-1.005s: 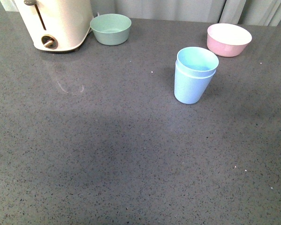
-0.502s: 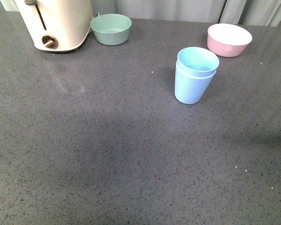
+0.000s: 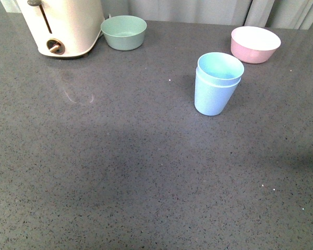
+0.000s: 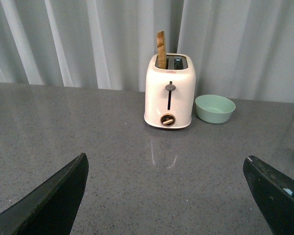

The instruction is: Stack blue cups with both arms

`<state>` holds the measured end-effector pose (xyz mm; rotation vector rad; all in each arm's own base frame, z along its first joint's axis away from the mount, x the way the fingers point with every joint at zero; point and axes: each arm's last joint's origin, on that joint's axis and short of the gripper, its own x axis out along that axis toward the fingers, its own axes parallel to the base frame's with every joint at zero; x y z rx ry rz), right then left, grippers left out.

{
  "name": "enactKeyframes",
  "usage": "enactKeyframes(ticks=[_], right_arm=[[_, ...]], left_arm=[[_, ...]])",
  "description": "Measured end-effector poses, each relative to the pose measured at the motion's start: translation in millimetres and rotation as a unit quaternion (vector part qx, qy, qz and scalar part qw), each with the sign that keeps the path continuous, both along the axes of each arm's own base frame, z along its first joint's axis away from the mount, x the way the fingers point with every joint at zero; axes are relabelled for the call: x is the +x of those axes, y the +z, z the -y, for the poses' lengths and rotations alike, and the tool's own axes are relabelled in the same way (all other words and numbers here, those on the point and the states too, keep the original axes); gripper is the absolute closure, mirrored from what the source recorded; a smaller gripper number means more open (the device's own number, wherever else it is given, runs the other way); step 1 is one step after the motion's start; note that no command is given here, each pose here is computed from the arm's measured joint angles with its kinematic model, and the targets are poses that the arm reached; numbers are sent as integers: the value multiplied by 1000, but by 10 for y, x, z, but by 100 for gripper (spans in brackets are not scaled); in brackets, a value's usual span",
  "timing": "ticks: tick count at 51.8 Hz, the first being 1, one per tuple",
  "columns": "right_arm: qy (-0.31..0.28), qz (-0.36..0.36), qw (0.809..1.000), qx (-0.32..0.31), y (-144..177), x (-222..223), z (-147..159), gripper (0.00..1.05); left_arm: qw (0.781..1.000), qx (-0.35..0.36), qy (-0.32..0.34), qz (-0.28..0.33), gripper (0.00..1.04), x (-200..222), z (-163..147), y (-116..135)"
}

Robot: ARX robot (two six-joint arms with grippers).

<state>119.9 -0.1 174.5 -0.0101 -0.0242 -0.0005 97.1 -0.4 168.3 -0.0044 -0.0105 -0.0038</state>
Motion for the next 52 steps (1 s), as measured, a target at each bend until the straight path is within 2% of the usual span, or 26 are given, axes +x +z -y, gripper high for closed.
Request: enactKeyframes(ticks=[31, 35, 49, 52], right_arm=[[0, 0, 1000, 0, -5, -126, 0, 103], [0, -17, 1000, 0, -49, -190, 0, 103], [0, -2, 1000, 0, -32, -233, 0, 103], [0, -2, 1000, 0, -32, -233, 0, 92]], left_arm=[[1000, 0, 0, 0, 9, 0, 0, 0], [1000, 0, 0, 0, 9, 0, 0, 0], [1000, 0, 0, 0, 9, 0, 0, 0], [1000, 0, 0, 0, 9, 0, 0, 0]])
